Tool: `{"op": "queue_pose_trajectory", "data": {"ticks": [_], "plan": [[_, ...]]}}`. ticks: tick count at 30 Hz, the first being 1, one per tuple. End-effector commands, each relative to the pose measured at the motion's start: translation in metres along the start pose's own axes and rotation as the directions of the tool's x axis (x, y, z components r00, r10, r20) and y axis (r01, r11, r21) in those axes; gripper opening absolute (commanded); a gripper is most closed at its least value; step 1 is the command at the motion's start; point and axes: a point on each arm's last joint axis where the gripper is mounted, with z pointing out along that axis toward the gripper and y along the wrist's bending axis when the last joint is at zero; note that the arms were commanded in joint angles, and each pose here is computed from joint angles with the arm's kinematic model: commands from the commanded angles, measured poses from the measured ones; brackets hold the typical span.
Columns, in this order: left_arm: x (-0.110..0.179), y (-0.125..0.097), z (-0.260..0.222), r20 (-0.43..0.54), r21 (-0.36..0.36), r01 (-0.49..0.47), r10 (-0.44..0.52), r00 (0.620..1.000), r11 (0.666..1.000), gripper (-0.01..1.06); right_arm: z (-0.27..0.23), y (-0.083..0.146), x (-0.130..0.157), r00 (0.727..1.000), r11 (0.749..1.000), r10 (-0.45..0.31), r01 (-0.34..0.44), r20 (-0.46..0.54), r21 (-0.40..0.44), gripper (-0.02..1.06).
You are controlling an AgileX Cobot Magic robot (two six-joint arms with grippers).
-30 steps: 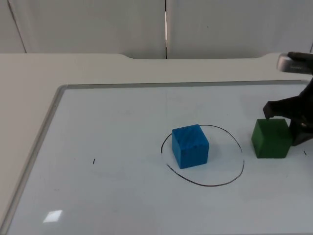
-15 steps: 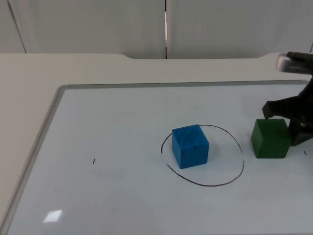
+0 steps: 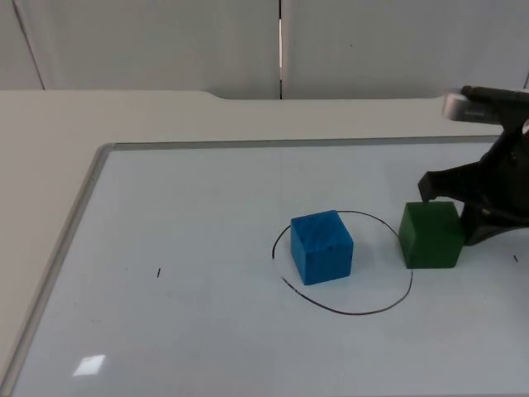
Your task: Push the two cubes into the marked area.
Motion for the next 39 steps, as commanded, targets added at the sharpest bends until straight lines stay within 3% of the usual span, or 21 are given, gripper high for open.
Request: {"op": "queue_pose_trajectory", "data": {"ticks": [1,14,20,30,39], "plan": [[0.000,0.000,0.001,0.010,-0.003,0.006,-0.006,1.000,1.000,0.00,0.000,0.007,-0.002,1.000,1.000,-0.018,0.018,0.022,-0.010,0.00],[0.000,0.000,0.001,0.010,-0.003,0.006,-0.006,1.000,1.000,0.00,0.000,0.008,-0.002,1.000,1.000,-0.016,0.016,0.027,-0.011,0.00],[0.000,0.000,0.001,0.010,-0.003,0.006,-0.006,1.000,1.000,0.00,0.003,0.007,-0.006,0.997,1.000,-0.012,0.013,0.077,-0.013,0.00],[0.000,0.000,0.001,0.010,-0.003,0.006,-0.006,1.000,1.000,0.00,0.017,0.009,-0.001,0.999,1.000,-0.002,0.002,0.038,-0.014,0.00],[0.000,0.000,0.001,0.010,-0.003,0.006,-0.006,1.000,1.000,0.00,0.018,0.035,0.000,0.993,0.997,-0.057,0.061,0.104,-0.041,0.00]]}}
